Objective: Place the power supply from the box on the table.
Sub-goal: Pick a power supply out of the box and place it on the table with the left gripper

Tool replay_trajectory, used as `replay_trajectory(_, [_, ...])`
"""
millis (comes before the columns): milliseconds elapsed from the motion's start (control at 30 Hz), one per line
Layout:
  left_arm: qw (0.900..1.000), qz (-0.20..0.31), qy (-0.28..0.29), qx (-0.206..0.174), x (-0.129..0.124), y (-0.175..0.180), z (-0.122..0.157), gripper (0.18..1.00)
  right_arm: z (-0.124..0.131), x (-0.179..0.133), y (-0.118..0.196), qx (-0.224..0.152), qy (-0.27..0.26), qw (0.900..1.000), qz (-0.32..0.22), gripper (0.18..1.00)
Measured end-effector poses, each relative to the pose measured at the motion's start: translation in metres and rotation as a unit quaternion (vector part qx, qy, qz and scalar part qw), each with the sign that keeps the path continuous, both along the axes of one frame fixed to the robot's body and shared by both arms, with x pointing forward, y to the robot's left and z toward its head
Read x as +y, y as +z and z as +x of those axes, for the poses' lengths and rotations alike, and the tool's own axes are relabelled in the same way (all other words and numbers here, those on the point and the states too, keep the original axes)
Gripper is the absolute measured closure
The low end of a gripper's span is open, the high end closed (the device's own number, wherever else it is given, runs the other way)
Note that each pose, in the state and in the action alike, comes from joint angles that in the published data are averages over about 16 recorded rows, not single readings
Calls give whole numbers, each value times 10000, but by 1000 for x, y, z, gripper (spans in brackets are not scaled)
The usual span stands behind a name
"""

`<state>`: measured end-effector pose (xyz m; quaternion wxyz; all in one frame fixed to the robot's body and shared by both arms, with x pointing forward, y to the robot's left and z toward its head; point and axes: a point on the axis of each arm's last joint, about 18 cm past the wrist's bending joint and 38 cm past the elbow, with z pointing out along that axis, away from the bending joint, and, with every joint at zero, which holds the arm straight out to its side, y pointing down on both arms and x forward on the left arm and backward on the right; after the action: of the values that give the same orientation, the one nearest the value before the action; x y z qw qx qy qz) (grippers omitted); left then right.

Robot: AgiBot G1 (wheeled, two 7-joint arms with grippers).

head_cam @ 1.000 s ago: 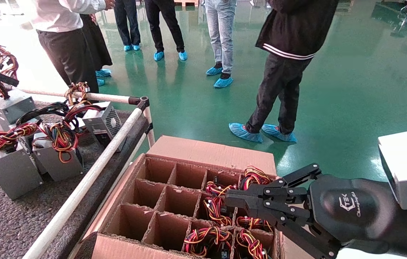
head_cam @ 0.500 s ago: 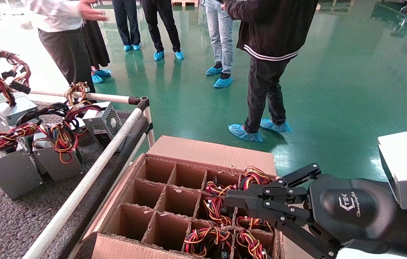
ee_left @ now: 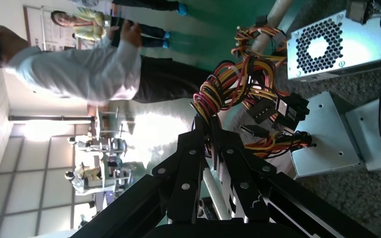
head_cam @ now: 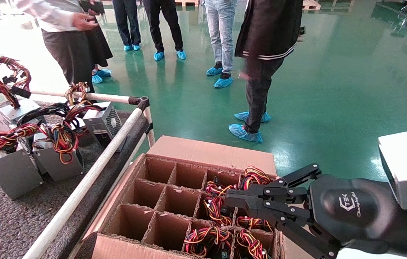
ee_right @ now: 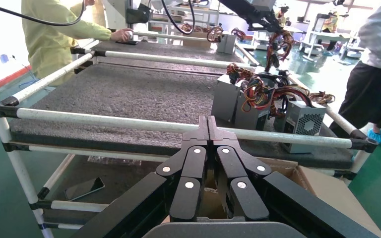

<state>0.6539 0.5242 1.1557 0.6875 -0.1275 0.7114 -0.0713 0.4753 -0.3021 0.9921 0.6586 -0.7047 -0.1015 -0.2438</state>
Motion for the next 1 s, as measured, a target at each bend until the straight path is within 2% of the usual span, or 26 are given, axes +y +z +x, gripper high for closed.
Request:
replay_trajectory(533, [9995,-159,105,248,13,-24,0,988,0,0,0,0,0,10000,0,986])
replay_trajectory(1000, [9990,-238,146,363,16,-31,-1,988,0,0,0,0,0,10000,0,986])
